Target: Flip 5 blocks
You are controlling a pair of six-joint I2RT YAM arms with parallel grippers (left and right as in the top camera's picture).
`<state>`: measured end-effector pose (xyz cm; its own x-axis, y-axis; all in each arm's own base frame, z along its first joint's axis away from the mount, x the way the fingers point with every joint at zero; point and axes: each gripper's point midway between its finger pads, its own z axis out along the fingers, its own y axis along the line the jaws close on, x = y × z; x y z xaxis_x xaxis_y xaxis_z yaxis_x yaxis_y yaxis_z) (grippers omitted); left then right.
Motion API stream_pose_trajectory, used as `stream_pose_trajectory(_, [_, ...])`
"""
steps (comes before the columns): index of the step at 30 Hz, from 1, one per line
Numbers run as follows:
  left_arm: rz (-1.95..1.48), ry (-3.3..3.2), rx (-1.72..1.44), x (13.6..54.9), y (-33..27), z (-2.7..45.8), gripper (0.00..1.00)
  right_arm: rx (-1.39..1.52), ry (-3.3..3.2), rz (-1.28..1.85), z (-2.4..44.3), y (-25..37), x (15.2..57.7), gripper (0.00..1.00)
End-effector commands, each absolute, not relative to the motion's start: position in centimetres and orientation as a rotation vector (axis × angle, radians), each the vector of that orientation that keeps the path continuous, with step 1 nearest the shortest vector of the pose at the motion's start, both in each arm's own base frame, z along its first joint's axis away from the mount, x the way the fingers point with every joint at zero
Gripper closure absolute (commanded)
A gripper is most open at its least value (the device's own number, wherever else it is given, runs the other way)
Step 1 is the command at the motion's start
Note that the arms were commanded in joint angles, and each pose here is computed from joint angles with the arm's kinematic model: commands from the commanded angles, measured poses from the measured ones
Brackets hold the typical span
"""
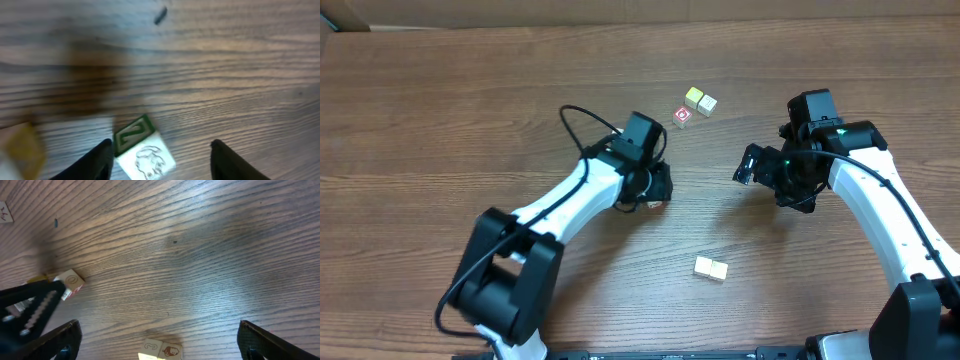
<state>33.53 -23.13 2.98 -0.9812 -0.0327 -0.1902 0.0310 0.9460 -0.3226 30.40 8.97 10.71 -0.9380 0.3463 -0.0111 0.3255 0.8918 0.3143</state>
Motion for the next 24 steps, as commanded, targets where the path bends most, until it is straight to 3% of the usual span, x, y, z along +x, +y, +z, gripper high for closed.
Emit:
stream_pose_trajectory(1, [-0.492,2.963,-0.067,33.2,-23.6,1.4,0.48,0.509,2.967,0.489,11.4,9.1,31.0,0.00])
stream_pose_trajectory(5, [-0.483,2.974,-0.089,33.3,-23.3,0.9,0.49,0.504,2.966,0.489,11.4,9.1,31.1,0.00])
stream_pose_trajectory(11, [-0.490,2.965,-0.088,33.6,-23.4,1.2,0.63,0.480,2.968,0.487,11.4,9.1,31.1,0.00])
stream_pose_trajectory(14, [-0.489,2.966,-0.089,33.7,-23.5,1.5,0.79,0.480,2.969,0.487,11.4,9.1,31.0,0.00])
stream_pose_trajectory(24, [-0.413,3.047,0.012,32.8,-22.7,3.5,0.91,0.484,2.980,0.483,11.3,9.1,30.8,0.00])
